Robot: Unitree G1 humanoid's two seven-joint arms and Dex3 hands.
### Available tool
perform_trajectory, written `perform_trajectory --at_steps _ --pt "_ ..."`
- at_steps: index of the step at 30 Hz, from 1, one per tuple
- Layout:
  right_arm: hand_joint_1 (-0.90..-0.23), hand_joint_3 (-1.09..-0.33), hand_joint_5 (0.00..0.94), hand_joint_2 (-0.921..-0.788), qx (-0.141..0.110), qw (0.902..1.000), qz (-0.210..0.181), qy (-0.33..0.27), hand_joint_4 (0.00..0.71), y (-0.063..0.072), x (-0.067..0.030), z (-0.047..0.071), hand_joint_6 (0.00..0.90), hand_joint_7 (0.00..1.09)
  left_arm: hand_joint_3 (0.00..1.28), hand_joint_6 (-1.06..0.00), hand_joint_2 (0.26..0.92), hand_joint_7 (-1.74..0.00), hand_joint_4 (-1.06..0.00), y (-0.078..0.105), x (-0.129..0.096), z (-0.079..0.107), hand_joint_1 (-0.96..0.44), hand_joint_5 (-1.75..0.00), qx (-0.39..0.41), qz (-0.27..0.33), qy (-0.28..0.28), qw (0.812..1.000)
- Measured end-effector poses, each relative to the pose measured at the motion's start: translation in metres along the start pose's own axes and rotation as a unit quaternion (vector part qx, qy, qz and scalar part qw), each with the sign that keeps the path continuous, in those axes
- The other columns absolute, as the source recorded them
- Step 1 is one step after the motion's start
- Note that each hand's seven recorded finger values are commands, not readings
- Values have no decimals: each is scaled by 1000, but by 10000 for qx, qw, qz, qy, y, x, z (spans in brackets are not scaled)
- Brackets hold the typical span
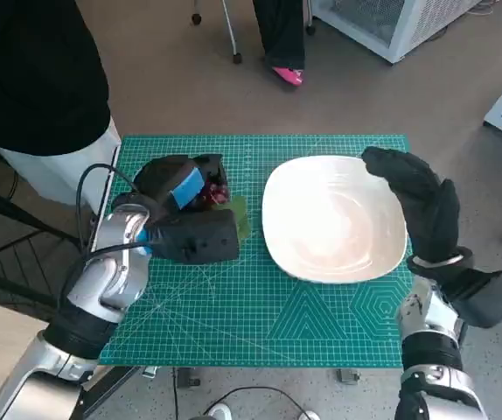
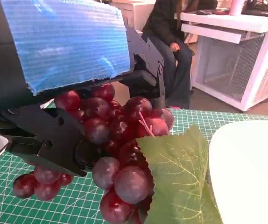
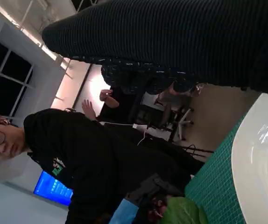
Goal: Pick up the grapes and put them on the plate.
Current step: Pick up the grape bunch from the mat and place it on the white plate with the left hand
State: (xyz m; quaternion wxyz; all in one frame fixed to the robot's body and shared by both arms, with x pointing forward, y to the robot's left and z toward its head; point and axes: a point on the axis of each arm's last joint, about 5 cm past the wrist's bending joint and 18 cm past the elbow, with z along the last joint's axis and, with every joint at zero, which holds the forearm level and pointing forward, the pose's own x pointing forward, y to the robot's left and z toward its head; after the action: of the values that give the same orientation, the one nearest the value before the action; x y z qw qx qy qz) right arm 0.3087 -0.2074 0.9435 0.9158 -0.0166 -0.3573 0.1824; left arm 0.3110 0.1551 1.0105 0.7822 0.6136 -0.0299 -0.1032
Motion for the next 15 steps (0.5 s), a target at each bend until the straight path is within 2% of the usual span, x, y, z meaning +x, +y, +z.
perform_trajectory --at_steps 7,15 --pt "-455 -533 4 -921 -16 10000 -29 -5 257 -15 -5 5 252 7 155 -506 921 -1231 -616 54 38 112 1 -1291 -21 -20 -145 9999" --pt "-471 -521 6 -921 -46 10000 -57 -32 266 -33 -8 16 260 10 149 -546 921 -1115 -610 215 171 422 1 -1376 56 160 -642 9978"
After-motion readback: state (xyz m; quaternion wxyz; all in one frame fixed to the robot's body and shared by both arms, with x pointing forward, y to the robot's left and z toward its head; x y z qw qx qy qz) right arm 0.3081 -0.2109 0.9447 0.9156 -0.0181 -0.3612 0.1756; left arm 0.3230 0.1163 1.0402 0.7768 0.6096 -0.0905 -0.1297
